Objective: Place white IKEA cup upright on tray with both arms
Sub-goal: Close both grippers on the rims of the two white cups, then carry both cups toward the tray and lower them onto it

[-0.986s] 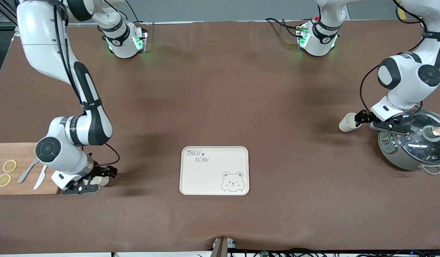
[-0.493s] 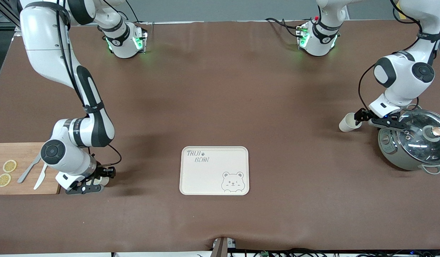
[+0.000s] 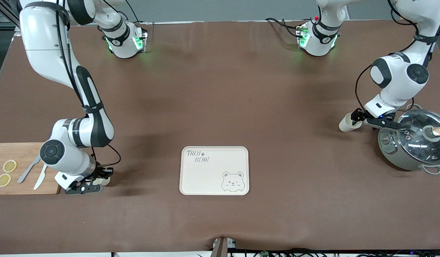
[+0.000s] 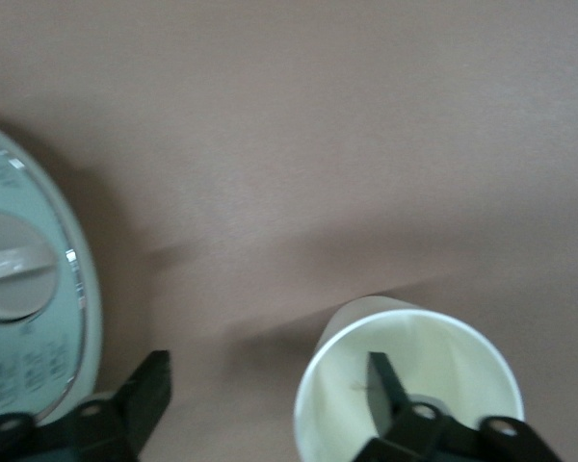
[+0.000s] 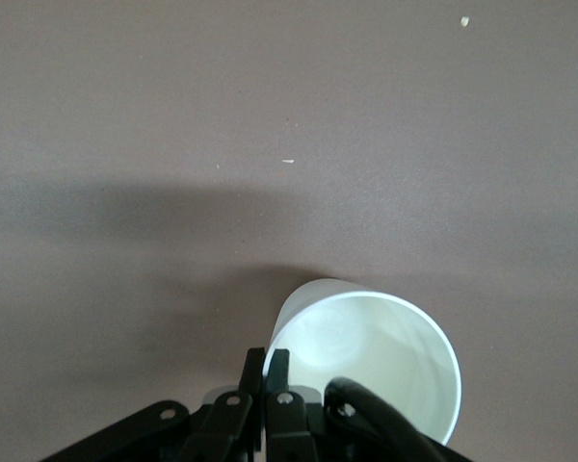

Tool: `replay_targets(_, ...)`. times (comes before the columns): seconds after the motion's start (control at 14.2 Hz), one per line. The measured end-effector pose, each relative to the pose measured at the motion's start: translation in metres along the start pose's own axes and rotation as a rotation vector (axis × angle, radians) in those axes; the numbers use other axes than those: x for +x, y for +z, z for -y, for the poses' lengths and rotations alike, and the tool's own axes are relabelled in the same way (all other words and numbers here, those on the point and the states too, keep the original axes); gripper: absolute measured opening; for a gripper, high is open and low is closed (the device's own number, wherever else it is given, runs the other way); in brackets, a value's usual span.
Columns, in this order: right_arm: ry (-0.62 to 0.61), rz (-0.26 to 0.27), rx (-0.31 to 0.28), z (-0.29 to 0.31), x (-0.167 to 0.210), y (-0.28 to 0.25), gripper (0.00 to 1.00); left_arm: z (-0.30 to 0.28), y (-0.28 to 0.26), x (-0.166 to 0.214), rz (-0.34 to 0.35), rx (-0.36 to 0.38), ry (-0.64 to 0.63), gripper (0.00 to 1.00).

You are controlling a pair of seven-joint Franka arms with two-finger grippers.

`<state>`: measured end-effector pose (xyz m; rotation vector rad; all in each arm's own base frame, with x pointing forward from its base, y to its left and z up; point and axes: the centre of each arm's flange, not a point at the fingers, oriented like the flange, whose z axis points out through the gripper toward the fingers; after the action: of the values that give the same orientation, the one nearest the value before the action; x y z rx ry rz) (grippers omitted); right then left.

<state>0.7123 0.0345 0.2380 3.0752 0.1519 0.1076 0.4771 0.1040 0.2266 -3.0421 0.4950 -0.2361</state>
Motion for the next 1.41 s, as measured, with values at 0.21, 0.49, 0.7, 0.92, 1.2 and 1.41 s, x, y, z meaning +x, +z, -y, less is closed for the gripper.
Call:
replay_targets(0.21,-0.006,-0.01,0.001,0.003,0.003,-0.004,0.03,-0.002,0.004,0.001,-0.002,-0.001,0.018,0.5)
replay_targets(0.49,-0.027,-0.048,0.008,0.023,0.015,-0.022,0.03,0.001,0.0,0.007,-0.017,0.008,0.02,0.1)
replay_targets(0.7,0.014,-0.045,0.019,0.042,0.02,-0.032,0.03,-0.007,-0.012,0.032,-0.059,0.013,0.013,0.05)
replay_targets(0.92,0.082,-0.013,0.029,0.084,0.023,-0.05,0.03,-0.035,-0.027,0.077,-0.107,-0.01,-0.044,0.05)
replay_targets(1.2,0.125,-0.029,0.043,0.158,0.023,-0.072,0.03,-0.113,-0.054,0.146,-0.096,-0.087,-0.17,0.05)
replay_targets(1.41,0.145,-0.059,0.059,0.205,0.024,-0.084,0.03,-0.197,-0.067,0.189,-0.064,-0.14,-0.264,0.05)
